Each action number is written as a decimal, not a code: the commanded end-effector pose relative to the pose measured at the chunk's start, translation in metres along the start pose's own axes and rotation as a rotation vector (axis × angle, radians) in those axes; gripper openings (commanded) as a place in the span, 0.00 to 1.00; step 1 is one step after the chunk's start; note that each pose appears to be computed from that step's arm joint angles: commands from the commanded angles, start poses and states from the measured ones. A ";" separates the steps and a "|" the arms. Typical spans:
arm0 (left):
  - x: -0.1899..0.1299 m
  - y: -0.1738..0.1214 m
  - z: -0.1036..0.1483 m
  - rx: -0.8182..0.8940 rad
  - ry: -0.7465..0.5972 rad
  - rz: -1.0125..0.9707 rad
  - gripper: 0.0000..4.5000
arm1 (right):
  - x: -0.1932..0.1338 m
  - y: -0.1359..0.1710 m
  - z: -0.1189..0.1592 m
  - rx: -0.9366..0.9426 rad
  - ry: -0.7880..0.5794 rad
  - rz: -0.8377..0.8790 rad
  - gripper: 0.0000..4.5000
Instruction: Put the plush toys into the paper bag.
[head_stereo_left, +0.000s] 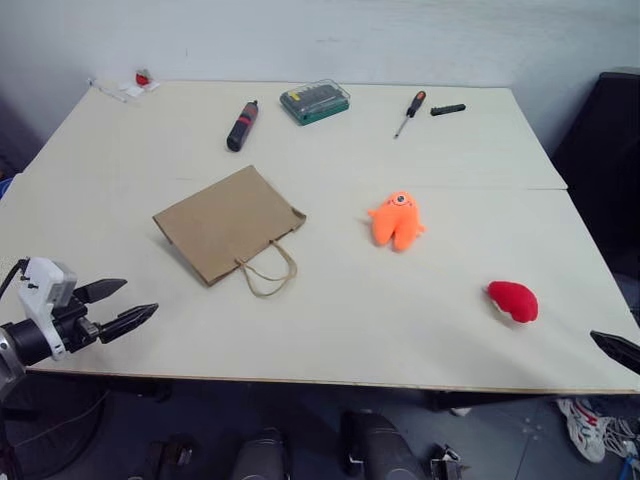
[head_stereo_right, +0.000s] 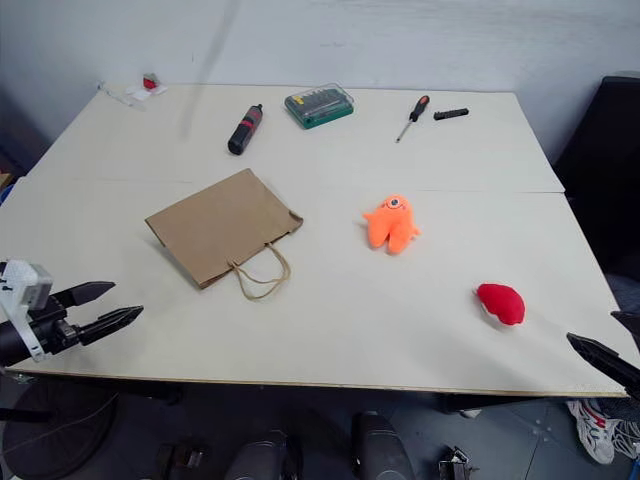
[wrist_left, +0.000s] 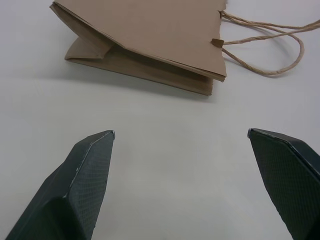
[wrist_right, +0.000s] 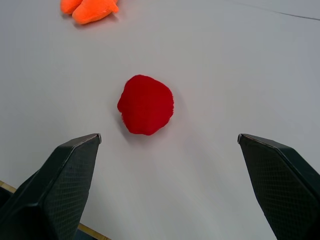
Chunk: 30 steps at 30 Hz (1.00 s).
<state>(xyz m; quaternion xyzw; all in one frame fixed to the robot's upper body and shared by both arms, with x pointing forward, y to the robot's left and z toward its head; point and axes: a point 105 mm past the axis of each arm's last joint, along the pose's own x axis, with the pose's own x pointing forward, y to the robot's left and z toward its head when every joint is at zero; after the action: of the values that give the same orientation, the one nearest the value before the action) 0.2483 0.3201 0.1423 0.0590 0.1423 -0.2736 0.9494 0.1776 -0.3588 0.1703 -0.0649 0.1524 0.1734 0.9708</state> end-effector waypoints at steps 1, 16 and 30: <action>-0.002 -0.002 0.006 0.067 0.010 -0.005 0.99 | -0.002 -0.002 0.015 -0.035 -0.034 0.000 1.00; 0.010 -0.012 0.022 0.116 -0.026 -0.068 0.99 | 0.010 0.004 0.025 -0.069 -0.068 0.019 1.00; 0.101 -0.069 0.059 0.491 0.002 -0.398 0.99 | 0.074 0.167 0.075 -0.190 -0.167 0.613 1.00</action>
<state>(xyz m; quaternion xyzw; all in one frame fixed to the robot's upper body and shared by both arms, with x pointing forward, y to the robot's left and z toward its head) 0.3005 0.1986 0.1698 0.2344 0.0787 -0.4844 0.8392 0.2094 -0.1822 0.2049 -0.0910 0.0743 0.4518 0.8843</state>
